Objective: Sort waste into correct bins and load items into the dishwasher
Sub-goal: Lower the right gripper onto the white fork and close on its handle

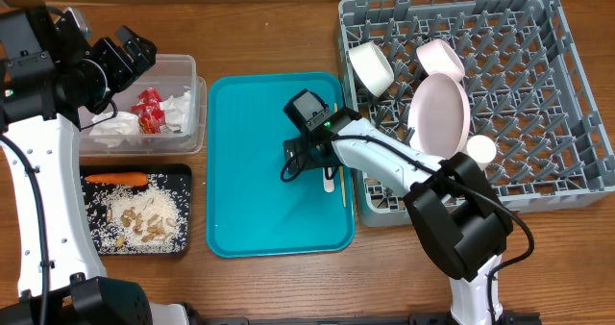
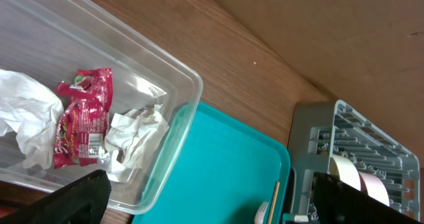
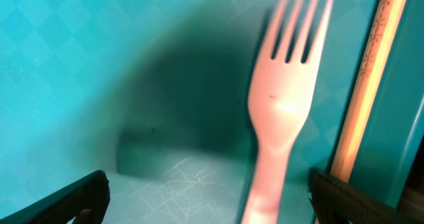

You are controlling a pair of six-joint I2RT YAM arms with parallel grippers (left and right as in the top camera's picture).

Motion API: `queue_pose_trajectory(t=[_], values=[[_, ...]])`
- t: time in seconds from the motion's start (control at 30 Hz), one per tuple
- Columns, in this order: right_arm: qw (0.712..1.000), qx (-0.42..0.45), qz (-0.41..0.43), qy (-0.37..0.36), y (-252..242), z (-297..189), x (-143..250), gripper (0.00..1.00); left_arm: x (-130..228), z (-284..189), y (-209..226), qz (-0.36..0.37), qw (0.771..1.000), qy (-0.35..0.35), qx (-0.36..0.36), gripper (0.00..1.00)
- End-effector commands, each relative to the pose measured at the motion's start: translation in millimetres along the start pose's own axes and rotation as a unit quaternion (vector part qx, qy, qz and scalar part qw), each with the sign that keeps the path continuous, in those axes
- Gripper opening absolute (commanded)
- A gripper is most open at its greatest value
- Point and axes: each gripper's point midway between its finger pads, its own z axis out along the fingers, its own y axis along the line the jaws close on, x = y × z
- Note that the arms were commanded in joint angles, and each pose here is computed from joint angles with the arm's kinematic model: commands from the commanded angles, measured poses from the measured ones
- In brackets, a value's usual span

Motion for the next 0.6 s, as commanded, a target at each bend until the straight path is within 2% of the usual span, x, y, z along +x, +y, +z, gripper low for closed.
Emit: queue_pose_trajectory(t=[0.0,0.17,0.2,0.33,0.4,0.5,0.57], values=[[1.0,-0.002,0.004,-0.012,-0.5,-7.4,-9.1,1.0,-6.6,-12.8,-10.2,0.003,1.0,-0.015,0.015,1.0],[1.0,-0.002,0.004,-0.011,-0.5,-7.4,-9.0,1.0,-6.7,-12.8,-10.2,0.003,1.0,-0.016,0.015,1.0],[1.0,-0.002,0.004,-0.011,-0.5,-7.4,-9.0,0.96,-6.6,-12.8,-10.1,0.003,1.0,-0.015,0.014,1.0],[1.0,-0.001,0.004,-0.011,-0.6,-7.4,-8.9,0.68,-6.5,-12.8,-10.1,0.003,1.0,-0.015,0.014,1.0],[1.0,-0.001,0.004,-0.011,-0.6,-7.4,-8.9,0.57,-6.5,-12.8,-10.1,0.003,1.0,-0.015,0.014,1.0],[1.0,-0.001,0.004,-0.011,-0.6,-7.4,-8.9,0.48,-6.5,-12.8,-10.1,0.003,1.0,-0.015,0.014,1.0],[1.0,-0.001,0.004,-0.011,-0.6,-7.4,-8.9,0.46,-6.6,-12.8,-10.1,0.003,1.0,-0.015,0.014,1.0]])
